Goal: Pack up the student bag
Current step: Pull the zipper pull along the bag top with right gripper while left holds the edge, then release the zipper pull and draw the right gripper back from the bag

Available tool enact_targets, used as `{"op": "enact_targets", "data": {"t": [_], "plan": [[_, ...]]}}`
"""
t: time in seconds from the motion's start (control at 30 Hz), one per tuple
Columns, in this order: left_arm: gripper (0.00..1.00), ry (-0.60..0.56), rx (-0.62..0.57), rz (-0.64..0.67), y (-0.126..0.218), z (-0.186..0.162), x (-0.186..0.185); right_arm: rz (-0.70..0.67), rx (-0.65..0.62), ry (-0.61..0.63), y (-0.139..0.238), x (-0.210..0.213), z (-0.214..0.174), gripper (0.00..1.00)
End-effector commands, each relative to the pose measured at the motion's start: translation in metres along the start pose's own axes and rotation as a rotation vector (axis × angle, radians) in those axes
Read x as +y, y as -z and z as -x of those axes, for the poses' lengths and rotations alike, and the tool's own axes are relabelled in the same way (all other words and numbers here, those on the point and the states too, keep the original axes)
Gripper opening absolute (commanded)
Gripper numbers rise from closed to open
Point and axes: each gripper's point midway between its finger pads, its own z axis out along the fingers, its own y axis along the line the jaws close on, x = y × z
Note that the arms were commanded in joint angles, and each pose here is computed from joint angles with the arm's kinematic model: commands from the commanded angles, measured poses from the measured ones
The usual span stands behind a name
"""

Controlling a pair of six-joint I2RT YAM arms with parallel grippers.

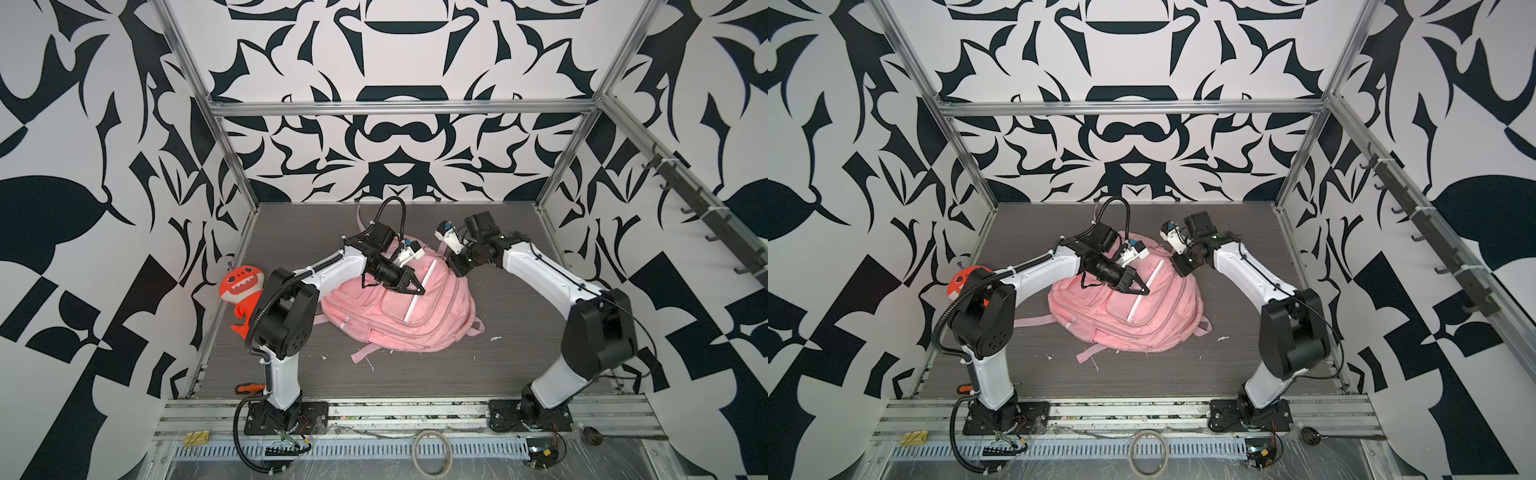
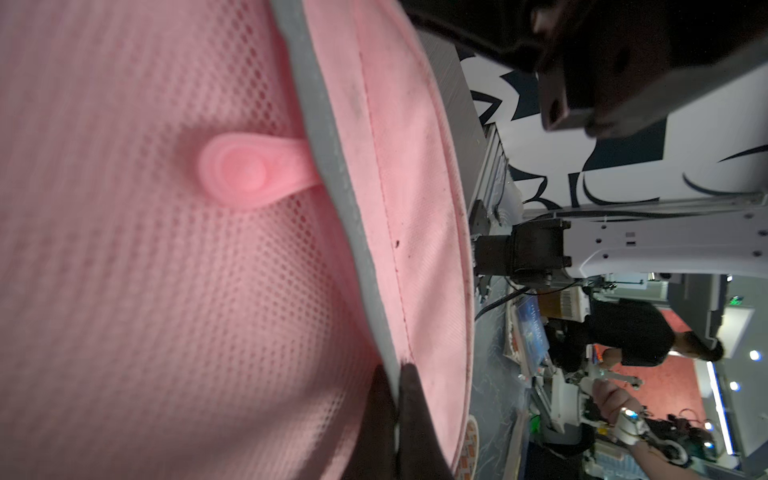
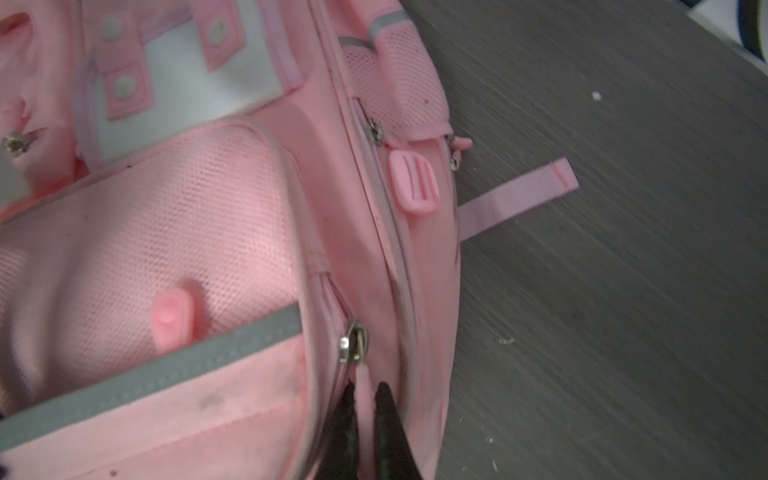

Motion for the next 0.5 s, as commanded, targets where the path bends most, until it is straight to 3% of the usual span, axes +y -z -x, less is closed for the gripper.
{"op": "enact_targets", "data": {"t": [0.0,0.13,0.27,0.4,0.47], "plan": [[0.00,0.045,0.208,-0.061,-0.023,-0.060,-0.028,-0.086,-0.225,0.197,0.025,-0.032,0.078,0.00],[0.00,0.035,0.235,-0.029,-0.030,-0.067,-0.025,-0.029,-0.188,0.232,0.010,-0.029,0.081,0.00],[0.00,0.031,0.204,0.023,-0.020,-0.061,-0.019,-0.086,-0.223,0.205,0.020,-0.038,0.080,0.00],[0.00,0.097,0.090,0.049,0.002,-0.045,-0.004,-0.140,-0.243,0.134,0.039,-0.049,0.068,0.19],[0.17,0.117,0.035,0.049,0.013,-0.036,0.001,-0.181,-0.265,0.076,0.051,-0.056,0.061,0.31]]}}
